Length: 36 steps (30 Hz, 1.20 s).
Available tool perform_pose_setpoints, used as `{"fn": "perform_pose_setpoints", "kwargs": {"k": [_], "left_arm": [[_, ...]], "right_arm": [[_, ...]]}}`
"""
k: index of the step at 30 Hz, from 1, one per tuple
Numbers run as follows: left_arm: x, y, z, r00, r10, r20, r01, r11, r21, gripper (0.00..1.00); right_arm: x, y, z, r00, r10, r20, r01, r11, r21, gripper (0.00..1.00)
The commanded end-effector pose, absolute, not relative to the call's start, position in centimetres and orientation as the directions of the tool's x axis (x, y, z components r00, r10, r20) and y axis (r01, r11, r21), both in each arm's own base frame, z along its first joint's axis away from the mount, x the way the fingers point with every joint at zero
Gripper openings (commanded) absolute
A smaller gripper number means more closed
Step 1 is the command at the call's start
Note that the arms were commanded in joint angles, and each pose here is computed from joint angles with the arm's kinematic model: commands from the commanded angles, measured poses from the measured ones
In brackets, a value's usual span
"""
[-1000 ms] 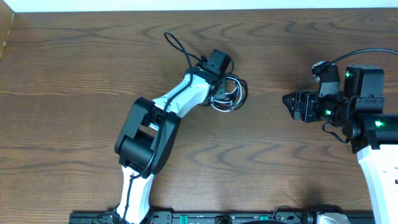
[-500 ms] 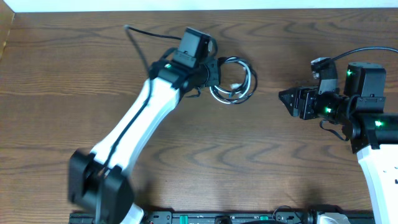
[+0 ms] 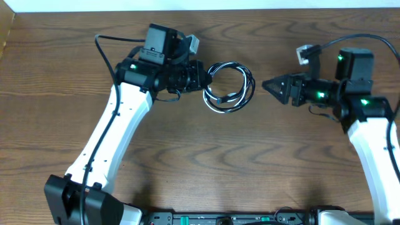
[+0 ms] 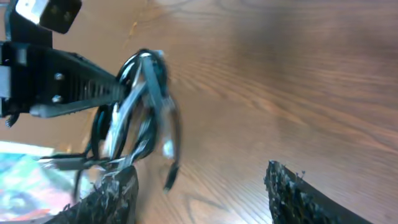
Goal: Untangle cables
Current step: 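Lift the coil with the left gripper toward the approaching right gripper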
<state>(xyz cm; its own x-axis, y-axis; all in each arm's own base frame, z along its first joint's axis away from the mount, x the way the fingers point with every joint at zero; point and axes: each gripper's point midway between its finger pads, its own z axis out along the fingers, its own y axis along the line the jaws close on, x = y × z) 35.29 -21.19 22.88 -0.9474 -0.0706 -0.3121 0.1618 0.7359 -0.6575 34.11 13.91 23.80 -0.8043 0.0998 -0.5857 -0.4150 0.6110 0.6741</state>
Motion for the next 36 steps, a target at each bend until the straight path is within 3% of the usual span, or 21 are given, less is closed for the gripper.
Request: {"fn": "perform_pose_setpoints", "kwargs": {"k": [1,10,14,30,36], "left_arm": [[34.5,-21.5,25.2,-0.965,-0.073,-0.250,0.157,0.604,-0.781,0.07],[35.4,-19.3,27.9,-0.971,-0.237,0.023,-0.120,0.404,-0.907,0.07],[35.7,-19.8,29.2,-0.972,-0.233,0.037,-0.119,0.348,-0.930,0.08],[35.9,-19.8,29.2,-0.971,-0.237,0.035,-0.118,0.349,-0.930,0.07],[35.3,-20.7,29.2,-0.977,-0.209,0.027,-0.102,0.354,-0.930,0.07]], "right_arm": [[34.5,15.0,24.3,-0.822,0.103,-0.560,-0.433,0.527,0.731,0.64],[34.2,17.9,28.3,-0.753,0.070,-0.654,-0.602,0.328,0.728,0.68],[34.5,20.2,28.9,-0.761,0.066,-0.645,-0.606,0.281,0.744,0.66],[36.1,20.6,31.5,-0.736,0.136,-0.663,-0.628,0.229,0.744,0.67],[37.2,20.7,31.6,-0.733,0.185,-0.655,-0.602,0.272,0.750,0.64]]}}
